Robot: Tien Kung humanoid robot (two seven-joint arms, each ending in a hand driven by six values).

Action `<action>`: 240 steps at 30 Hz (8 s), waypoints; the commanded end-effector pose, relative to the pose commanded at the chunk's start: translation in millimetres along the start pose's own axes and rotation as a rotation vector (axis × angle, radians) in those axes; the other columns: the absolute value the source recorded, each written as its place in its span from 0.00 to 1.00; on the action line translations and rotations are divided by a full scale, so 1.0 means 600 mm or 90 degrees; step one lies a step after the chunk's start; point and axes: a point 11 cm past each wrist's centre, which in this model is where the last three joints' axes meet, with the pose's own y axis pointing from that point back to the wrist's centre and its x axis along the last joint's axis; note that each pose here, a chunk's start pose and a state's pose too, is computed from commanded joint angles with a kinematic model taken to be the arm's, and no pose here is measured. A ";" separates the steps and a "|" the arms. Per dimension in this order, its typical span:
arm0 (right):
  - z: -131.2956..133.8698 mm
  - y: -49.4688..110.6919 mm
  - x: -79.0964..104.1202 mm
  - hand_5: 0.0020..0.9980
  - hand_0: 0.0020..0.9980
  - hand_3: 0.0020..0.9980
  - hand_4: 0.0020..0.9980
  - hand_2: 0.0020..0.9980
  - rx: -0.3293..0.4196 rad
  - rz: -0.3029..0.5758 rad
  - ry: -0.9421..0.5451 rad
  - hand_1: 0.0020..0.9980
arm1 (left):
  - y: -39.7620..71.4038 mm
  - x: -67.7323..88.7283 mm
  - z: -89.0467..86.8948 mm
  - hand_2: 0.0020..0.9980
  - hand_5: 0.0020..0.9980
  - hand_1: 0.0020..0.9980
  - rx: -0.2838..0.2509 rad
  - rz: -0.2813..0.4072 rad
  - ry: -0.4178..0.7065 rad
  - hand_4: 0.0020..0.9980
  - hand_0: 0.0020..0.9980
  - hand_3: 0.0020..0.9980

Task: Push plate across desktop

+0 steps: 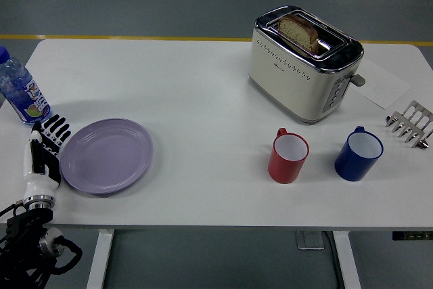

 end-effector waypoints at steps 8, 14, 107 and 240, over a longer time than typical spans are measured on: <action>-0.001 0.000 0.000 0.35 0.62 0.60 0.43 0.66 0.001 -0.001 0.002 0.58 | -0.001 -0.029 -0.009 0.74 1.00 0.75 0.008 -0.015 0.004 0.45 0.73 0.67; -0.001 0.000 0.001 0.35 0.62 0.60 0.43 0.66 0.002 0.000 0.001 0.58 | 0.000 -0.051 -0.016 0.75 1.00 0.75 0.015 -0.027 0.007 0.45 0.73 0.68; -0.006 0.001 0.022 0.35 0.62 0.60 0.45 0.65 0.013 0.018 0.000 0.57 | -0.043 -0.199 0.109 0.65 0.96 0.66 -0.027 -0.221 -0.031 0.41 0.68 0.59; -0.020 0.003 0.028 0.34 0.62 0.60 0.42 0.65 0.016 0.023 0.000 0.57 | -0.007 0.065 0.187 0.70 1.00 0.70 0.122 -0.132 0.198 0.54 0.67 0.70</action>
